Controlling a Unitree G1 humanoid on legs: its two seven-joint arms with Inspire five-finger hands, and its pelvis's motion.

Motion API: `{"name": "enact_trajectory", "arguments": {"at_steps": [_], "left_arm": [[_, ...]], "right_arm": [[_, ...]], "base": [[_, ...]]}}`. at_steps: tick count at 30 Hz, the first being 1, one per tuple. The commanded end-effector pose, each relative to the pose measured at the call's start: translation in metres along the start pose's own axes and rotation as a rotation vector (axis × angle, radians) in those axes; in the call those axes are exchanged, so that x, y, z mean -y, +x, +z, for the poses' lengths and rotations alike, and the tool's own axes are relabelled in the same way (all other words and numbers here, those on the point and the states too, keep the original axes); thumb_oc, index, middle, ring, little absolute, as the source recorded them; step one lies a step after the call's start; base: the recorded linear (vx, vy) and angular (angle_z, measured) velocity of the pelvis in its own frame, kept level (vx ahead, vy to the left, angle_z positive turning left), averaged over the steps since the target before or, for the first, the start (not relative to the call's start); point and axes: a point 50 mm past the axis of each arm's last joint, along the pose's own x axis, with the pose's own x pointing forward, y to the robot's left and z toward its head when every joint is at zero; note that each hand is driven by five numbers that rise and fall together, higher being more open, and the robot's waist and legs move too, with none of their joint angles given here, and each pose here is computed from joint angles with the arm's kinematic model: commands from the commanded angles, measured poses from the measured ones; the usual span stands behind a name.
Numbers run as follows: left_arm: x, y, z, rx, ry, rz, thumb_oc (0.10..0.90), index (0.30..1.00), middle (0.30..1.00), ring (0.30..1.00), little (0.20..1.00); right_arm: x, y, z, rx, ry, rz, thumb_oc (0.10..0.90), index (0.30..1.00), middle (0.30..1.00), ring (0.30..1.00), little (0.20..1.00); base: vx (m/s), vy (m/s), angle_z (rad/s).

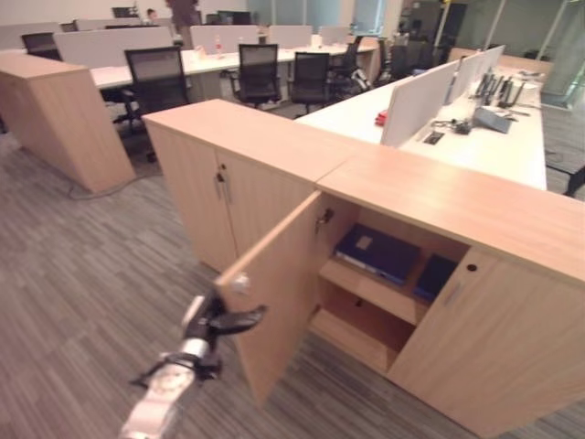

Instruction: Put the empty folder in the office cabinet

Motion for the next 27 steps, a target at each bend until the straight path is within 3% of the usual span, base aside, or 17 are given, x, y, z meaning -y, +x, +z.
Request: {"name": "enact_trajectory", "arguments": {"at_steps": [1,7,13,15,18,23,27], "left_arm": [[0.104,0.029,0.103,0.422,-0.066,-0.597,0.8,0.9,0.9,0.9,0.9],[0.14,0.019,0.112,0.427,0.057,-0.809,0.8,0.9,0.9,0.9,0.9],[0.148,0.021,0.114,0.434,0.079,-0.839,0.8,0.9,0.9,0.9,0.9],[0.148,0.023,0.119,0.457,0.081,-0.824,0.8,0.9,0.9,0.9,0.9],[0.132,0.033,0.12,0.482,0.105,-0.716,0.8,0.9,0.9,0.9,0.9],[0.089,0.032,0.1,0.418,0.105,-0.551,0.8,0.9,0.9,0.9,0.9],[0.072,0.026,0.082,0.383,0.08,-0.46,0.8,0.9,0.9,0.9,0.9]], "right_arm": [[-0.023,-0.001,0.031,0.054,-0.03,0.036,0.8,0.9,0.9,0.9,0.9],[-0.038,-0.002,0.039,0.087,-0.096,0.065,0.8,0.9,0.9,0.9,0.9],[-0.045,-0.003,0.047,0.116,-0.09,0.086,0.8,0.9,0.9,0.9,0.9],[-0.054,-0.007,0.068,0.175,-0.081,0.111,0.8,0.9,0.9,0.9,0.9],[-0.061,-0.008,0.073,0.203,-0.058,0.135,0.8,0.9,0.9,0.9,0.9],[0.008,-0.001,0.027,0.065,-0.034,-0.027,0.8,0.9,0.9,0.9,0.9],[0.018,-0.002,0.025,0.069,-0.041,-0.05,0.8,0.9,0.9,0.9,0.9]], "base": [[-0.03,-0.028,0.02],[-0.02,-0.029,-0.09],[-0.03,-0.046,-0.07],[-0.16,-0.2,-0.63],[0.01,-0.332,-1.21],[0.02,-0.317,-0.56],[0.0,-0.024,-0.52]]}}
